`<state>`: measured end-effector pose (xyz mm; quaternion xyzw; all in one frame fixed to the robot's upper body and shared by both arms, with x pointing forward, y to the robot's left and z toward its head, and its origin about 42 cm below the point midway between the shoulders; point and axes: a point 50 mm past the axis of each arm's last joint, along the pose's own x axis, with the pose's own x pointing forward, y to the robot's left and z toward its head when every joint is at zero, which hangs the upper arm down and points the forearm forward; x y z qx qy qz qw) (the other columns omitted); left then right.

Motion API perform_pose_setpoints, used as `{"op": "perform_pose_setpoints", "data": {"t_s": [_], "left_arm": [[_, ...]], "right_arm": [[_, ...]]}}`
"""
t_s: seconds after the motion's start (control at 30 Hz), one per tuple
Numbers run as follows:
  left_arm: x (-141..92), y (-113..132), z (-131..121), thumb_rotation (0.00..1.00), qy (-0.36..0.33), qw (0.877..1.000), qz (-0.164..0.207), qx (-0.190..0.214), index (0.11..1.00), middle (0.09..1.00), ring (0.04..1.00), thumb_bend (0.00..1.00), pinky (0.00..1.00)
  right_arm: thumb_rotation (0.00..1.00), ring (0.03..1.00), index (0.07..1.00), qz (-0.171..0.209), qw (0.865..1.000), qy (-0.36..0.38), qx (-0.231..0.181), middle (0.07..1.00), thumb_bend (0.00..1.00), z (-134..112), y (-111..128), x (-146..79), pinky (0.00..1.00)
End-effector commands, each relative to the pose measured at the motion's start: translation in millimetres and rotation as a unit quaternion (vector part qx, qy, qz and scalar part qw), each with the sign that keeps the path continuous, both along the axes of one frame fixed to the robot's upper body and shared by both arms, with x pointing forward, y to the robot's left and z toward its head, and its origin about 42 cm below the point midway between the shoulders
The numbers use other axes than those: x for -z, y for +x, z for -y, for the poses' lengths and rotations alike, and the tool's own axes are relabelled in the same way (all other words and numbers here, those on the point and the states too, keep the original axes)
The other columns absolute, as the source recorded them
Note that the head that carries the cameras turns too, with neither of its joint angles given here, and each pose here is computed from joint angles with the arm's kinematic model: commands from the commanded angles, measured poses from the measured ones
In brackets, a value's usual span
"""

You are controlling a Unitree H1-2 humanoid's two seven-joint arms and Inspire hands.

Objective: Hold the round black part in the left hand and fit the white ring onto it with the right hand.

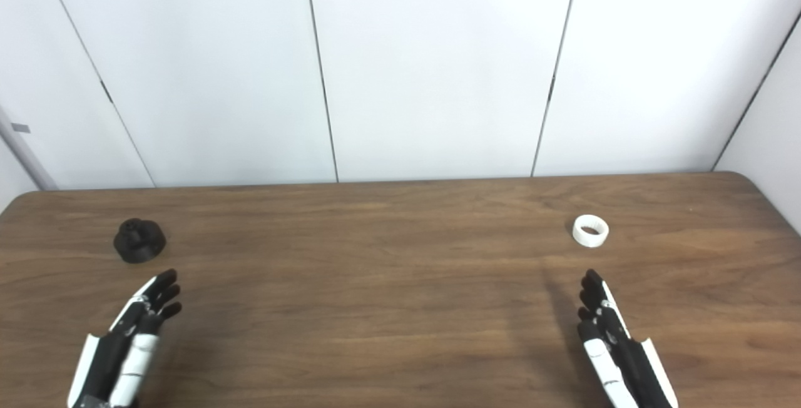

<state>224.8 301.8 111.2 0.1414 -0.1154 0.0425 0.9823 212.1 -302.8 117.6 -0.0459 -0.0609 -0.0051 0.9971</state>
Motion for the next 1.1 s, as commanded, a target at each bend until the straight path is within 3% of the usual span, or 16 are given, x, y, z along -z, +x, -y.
{"op": "perform_pose_setpoints", "data": {"t_s": [0.0,0.13,0.27,0.4,0.5,0.63,0.83,1.07], "left_arm": [[18,-10,6,0.44,0.019,1.0,-0.016,-0.009,0.855,0.916,0.903,0.69,0.84],[10,-8,12,0.37,0.066,0.997,0.011,-0.025,0.823,0.915,0.939,0.75,0.92],[-6,-4,12,0.29,0.111,0.991,0.045,-0.058,0.807,0.934,0.934,0.75,0.89],[-20,0,4,0.25,0.124,0.981,0.076,-0.127,0.782,0.956,0.972,0.76,0.95],[-31,2,-10,0.2,0.132,0.969,0.104,-0.183,0.715,0.955,0.994,0.76,0.99],[-45,4,-29,0.22,0.162,0.95,0.129,-0.233,0.669,0.952,1.0,0.77,1.0],[-70,14,-62,0.31,0.212,0.924,0.14,-0.286,0.725,0.969,1.0,0.86,1.0],[-93,39,-90,0.37,0.234,0.913,0.116,-0.313,0.757,0.999,1.0,0.93,1.0]], "right_arm": [[0.8,1.0,1.0,-0.002,1.0,0.006,0.002,1.0,0.36,0,-3,6,1.0],[0.8,1.0,1.0,-0.005,1.0,0.006,0.002,1.0,0.34,7,-3,6,1.0],[0.84,1.0,1.0,-0.01,1.0,0.016,0.003,1.0,0.34,15,-2,5,1.0],[0.89,1.0,1.0,-0.021,1.0,0.017,0.007,1.0,0.36,22,-1,5,1.0],[0.91,1.0,1.0,-0.021,1.0,0.02,0.005,1.0,0.38,26,0,6,1.0],[0.92,1.0,1.0,-0.022,0.999,0.023,0.006,1.0,0.4,30,2,8,1.0],[0.91,1.0,1.0,-0.017,1.0,0.02,0.001,1.0,0.45,35,4,11,1.0],[0.86,1.0,0.997,-0.014,1.0,0.014,0.01,1.0,0.54,40,6,12,1.0]]}}
